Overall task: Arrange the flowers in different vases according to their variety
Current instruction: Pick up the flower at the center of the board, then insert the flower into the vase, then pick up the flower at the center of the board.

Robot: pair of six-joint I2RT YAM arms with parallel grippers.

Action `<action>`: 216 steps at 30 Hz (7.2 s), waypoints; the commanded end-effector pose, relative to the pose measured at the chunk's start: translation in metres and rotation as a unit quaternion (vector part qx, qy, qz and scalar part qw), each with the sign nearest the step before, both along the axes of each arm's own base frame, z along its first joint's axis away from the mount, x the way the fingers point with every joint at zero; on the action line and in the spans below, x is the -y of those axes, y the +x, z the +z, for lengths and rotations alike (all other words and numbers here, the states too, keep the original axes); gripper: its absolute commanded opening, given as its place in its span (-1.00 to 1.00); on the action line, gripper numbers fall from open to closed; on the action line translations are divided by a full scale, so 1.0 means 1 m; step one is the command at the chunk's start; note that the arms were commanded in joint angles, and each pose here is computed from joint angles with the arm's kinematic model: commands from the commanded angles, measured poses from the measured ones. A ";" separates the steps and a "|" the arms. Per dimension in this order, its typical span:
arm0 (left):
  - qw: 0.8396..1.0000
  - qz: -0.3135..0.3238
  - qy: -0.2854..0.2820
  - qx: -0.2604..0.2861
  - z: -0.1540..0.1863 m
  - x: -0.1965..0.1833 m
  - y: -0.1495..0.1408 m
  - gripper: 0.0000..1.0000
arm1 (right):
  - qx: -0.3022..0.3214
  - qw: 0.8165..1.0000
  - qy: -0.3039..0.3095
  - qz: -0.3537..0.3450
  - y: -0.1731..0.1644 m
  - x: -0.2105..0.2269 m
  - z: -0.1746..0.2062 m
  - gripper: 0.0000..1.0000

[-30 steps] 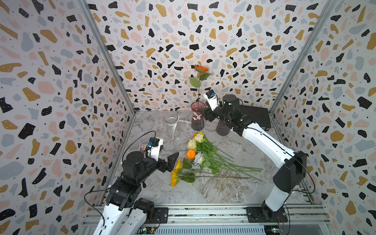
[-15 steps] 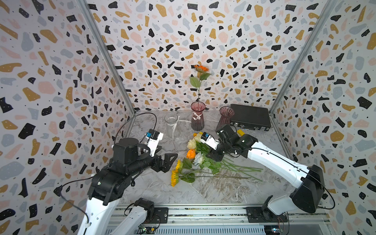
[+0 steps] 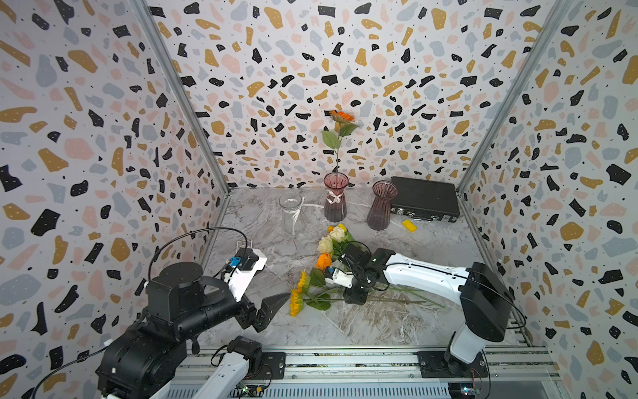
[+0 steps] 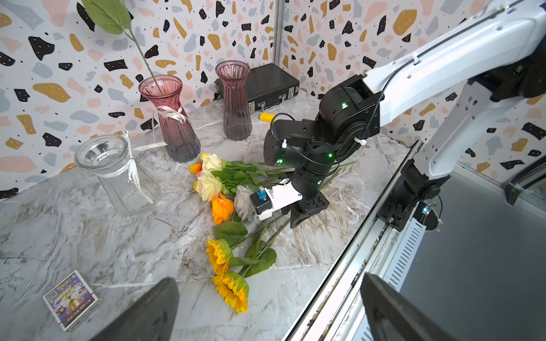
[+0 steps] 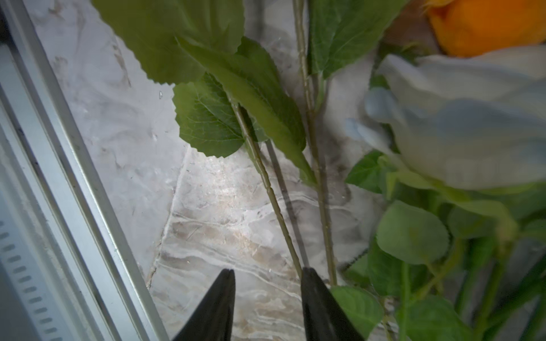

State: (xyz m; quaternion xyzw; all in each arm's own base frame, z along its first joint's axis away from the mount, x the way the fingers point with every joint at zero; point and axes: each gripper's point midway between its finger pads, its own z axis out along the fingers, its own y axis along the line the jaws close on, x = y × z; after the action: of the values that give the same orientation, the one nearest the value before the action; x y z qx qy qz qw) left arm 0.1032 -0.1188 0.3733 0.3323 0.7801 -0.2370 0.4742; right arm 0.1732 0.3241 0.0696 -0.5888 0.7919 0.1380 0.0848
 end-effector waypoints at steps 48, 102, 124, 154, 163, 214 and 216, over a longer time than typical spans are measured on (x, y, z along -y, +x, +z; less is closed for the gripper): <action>0.997 0.039 0.049 0.046 -0.027 -0.017 0.013 0.99 | 0.056 0.994 -0.007 0.095 -0.010 -0.039 -0.006 -1.00; 0.989 0.097 0.007 0.110 -0.014 -0.023 0.038 0.99 | 0.502 0.510 0.639 -0.282 0.257 0.033 0.543 -1.00; 0.990 0.088 0.029 0.108 -0.025 -0.021 0.045 0.99 | 0.485 0.592 0.564 -0.310 0.363 0.001 0.432 -1.00; 0.991 0.082 0.024 0.099 -0.029 -0.018 0.046 0.99 | 0.417 0.705 0.482 -0.311 0.372 -0.020 0.305 -0.17; 0.991 0.082 0.023 0.099 -0.029 -0.017 0.045 0.99 | 0.416 0.711 0.479 -0.303 0.359 -0.014 0.315 -0.04; 0.995 0.069 0.008 0.078 -0.047 -0.014 0.034 0.99 | 0.044 0.998 -0.043 -0.027 0.035 -0.004 -0.035 -0.05; 0.994 0.071 0.009 0.080 -0.046 -0.015 0.034 0.99 | 0.045 0.998 -0.042 -0.026 0.036 -0.007 -0.037 -0.05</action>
State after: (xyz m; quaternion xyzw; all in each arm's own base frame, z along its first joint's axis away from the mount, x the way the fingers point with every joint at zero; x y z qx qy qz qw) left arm 0.1395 -0.1018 0.3185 0.2862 0.7813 -0.1681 0.5287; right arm 0.2020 0.3203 0.0230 -0.5720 0.8134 0.0720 0.0777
